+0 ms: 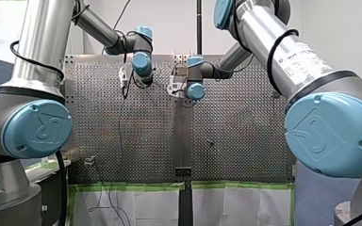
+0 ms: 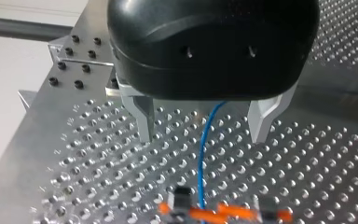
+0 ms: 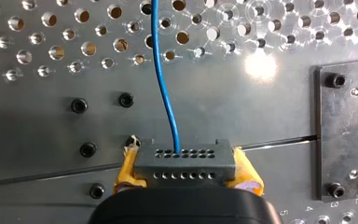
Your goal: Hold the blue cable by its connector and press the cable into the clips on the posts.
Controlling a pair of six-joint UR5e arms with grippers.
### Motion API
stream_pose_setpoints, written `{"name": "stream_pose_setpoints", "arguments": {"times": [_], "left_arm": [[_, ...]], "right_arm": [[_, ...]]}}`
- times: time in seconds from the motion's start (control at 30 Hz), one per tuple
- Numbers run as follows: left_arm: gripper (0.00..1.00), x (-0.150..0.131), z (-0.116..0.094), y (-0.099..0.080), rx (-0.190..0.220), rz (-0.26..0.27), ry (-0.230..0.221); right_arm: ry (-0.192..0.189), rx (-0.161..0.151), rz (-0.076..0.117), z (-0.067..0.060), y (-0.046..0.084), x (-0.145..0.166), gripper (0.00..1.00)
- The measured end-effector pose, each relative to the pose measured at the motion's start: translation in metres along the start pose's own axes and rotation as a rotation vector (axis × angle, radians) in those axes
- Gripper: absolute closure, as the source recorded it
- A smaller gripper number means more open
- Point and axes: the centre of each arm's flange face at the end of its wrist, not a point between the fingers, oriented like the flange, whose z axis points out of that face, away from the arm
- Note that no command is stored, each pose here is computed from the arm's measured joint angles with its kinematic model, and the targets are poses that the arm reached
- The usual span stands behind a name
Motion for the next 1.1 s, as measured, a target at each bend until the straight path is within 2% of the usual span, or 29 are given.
{"name": "stream_pose_setpoints", "arguments": {"times": [0.4, 0.63, 0.93, 1.1], "left_arm": [[0.00, 0.007, 0.007, -0.002, -0.014, -0.013, -0.018], [0.00, 0.013, 0.023, -0.010, -0.016, -0.007, 0.002], [0.00, -0.010, 0.033, -0.017, -0.034, -0.021, -0.029], [0.00, -0.013, 0.034, -0.017, -0.035, -0.016, -0.037]], "right_arm": [[0.000, 0.008, 0.001, -0.001, -0.004, -0.001, 1.00], [-0.001, 0.010, 0.001, -0.001, -0.005, -0.001, 1.00], [0.001, 0.006, 0.000, 0.000, -0.001, -0.002, 1.00], [0.001, 0.008, 0.000, 0.001, -0.001, -0.004, 1.00]]}}
